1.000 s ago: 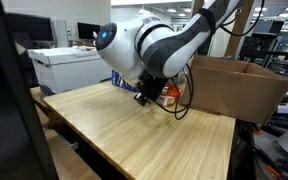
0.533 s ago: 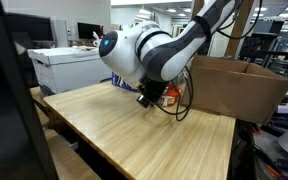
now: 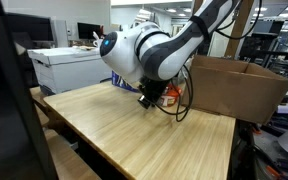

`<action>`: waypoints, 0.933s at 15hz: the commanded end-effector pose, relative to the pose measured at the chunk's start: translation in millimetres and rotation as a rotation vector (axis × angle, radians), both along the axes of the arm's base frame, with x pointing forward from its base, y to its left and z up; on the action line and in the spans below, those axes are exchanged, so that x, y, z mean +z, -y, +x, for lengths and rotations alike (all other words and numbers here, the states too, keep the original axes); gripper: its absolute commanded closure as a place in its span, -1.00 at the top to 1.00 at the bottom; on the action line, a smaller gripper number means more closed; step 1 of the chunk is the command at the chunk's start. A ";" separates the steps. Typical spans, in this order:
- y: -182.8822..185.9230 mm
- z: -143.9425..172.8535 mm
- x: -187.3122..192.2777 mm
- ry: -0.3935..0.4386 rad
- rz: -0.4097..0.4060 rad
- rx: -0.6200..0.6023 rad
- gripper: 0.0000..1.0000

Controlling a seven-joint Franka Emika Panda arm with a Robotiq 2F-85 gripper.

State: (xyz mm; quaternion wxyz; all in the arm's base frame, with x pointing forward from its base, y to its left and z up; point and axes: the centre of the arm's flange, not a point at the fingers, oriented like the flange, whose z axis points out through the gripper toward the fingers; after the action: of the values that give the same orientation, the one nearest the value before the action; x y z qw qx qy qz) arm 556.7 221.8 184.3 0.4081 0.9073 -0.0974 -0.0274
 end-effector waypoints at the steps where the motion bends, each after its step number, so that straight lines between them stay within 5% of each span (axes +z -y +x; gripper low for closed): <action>1: 7.1 -3.2 -0.7 -0.040 0.020 -0.035 1.00; 14: 25.4 -17.4 28.0 0.009 0.081 -0.103 1.00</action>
State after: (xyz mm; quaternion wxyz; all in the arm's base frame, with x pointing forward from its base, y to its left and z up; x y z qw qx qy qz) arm 557.9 210.8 193.6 0.3876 0.9114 -0.1306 -0.0461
